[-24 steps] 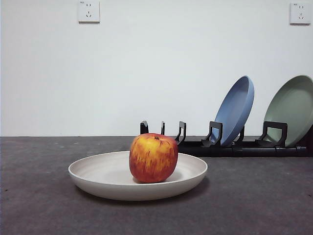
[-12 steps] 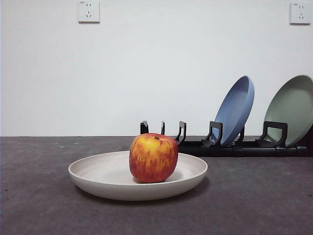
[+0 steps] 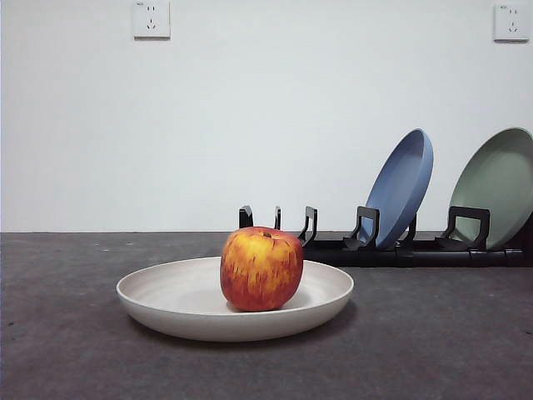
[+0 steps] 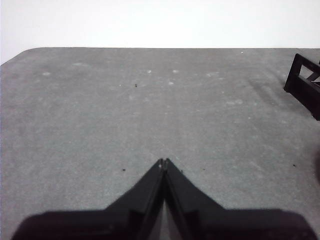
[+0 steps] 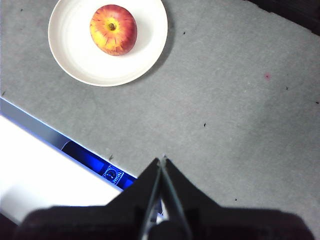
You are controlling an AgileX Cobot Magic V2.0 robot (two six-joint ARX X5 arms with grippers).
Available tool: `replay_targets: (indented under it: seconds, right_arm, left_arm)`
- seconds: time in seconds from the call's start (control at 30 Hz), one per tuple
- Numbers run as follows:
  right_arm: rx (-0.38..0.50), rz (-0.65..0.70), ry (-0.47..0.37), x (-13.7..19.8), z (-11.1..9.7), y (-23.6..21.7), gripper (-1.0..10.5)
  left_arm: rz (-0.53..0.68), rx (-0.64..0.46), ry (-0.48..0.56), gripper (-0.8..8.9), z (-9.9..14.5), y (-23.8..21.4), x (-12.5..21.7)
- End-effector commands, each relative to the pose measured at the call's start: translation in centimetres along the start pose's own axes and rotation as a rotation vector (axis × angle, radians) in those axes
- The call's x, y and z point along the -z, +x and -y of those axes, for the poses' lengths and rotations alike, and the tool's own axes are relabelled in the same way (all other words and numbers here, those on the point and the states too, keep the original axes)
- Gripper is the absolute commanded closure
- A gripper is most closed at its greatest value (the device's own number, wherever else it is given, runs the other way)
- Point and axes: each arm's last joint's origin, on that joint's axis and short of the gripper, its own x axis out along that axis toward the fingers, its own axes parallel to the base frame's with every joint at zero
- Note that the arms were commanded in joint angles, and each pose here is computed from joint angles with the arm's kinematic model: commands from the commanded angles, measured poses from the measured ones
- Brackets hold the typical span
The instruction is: Take the yellow plate from the plate rack,put the plate on the table,take the apple from the table,put the apple in the plate
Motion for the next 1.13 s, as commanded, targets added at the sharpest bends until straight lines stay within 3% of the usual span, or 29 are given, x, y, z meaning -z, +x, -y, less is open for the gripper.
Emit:
replay_targets:
  seconds: [0.03, 0.23, 0.33, 0.57, 0.73, 0.93, 1.13]
  right_arm:
    - [0.009, -0.028, 0.005, 0.3, 0.0, 0.2, 9.5]
    - [0.031, -0.022, 0.006, 0.3, 0.2, 0.1, 9.5]
    - [0.120, 0.057, -0.008, 0.5, 1.1, -0.7, 9.5]
    - [0.148, 0.652, 0.170, 0.8, 3.4, -4.4, 9.5]
    - [0.347, 0.919, 0.176, 3.2, 4.6, -4.6, 9.5]
    - [0.534, 1.005, 0.212, 6.7, 6.0, -0.1, 9.5]
    - [0.570, 1.003, 0.253, 10.4, 7.2, 7.5, 9.5]
  left_arm:
    - [-0.003, 0.000, -0.006, 8.17, 0.0, 0.1, 0.2]
    - [-0.004, 0.000, -0.006, 8.17, 0.0, 0.1, 0.2]
    - [-0.004, 0.000, -0.006, 8.17, 0.0, 0.1, 0.3]
    - [-0.005, 0.000, -0.006, 8.17, 0.0, 0.1, 0.3]
    - [-0.011, 0.000, -0.007, 8.17, 0.0, 0.2, 0.3]
    - [-0.015, 0.000, -0.007, 8.17, 0.0, 0.2, 0.3]
    - [-0.015, 0.000, -0.007, 8.17, 0.0, 0.2, 0.3]
